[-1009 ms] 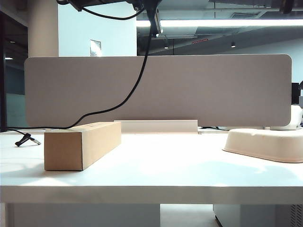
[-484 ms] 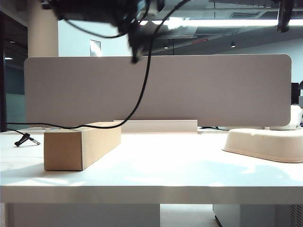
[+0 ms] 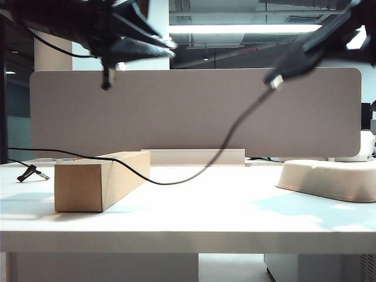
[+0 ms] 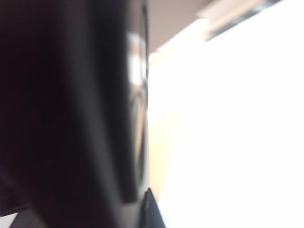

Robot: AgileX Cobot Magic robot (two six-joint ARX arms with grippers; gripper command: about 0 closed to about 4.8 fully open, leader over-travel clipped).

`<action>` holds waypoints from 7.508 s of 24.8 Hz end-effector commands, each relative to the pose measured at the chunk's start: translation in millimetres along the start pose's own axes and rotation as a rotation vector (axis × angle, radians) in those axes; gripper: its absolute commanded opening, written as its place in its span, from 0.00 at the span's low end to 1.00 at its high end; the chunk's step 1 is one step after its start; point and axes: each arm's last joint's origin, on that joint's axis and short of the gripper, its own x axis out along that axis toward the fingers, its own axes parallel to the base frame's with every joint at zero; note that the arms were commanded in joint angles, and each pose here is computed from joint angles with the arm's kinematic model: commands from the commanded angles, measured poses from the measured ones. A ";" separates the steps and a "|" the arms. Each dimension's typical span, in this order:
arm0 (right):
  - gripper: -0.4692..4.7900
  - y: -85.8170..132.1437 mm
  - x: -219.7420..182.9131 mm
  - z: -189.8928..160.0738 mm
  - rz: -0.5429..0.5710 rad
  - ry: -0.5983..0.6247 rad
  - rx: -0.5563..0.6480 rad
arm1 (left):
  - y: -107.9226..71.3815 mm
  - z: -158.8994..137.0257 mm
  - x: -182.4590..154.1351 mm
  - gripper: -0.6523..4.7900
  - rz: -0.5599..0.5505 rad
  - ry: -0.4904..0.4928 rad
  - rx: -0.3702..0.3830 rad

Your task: Pick up the charging cable and the phone, plug the charging cable into the charging port on the phone, and finally place them back on the table.

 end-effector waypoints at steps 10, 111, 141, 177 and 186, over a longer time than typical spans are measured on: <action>0.08 -67.0 37.7 -24.1 -0.334 0.085 0.223 | -50.4 -1.5 -36.0 0.11 0.162 -0.043 0.177; 0.08 -19.0 -101.6 -77.0 -0.381 -0.341 -0.495 | -38.5 -227.4 -52.2 0.11 0.945 -0.485 0.349; 0.08 -35.7 -105.8 -100.2 -0.367 -0.430 -0.498 | -27.0 -238.7 -48.1 0.11 0.978 -0.590 0.523; 0.08 -40.3 -105.2 -104.1 -0.400 -0.384 -0.468 | -36.0 -246.8 -52.0 0.11 0.946 -0.607 0.523; 0.08 -40.4 -105.2 -104.0 -0.405 -0.387 -0.468 | -42.9 -245.9 -73.2 0.11 1.086 -0.764 0.563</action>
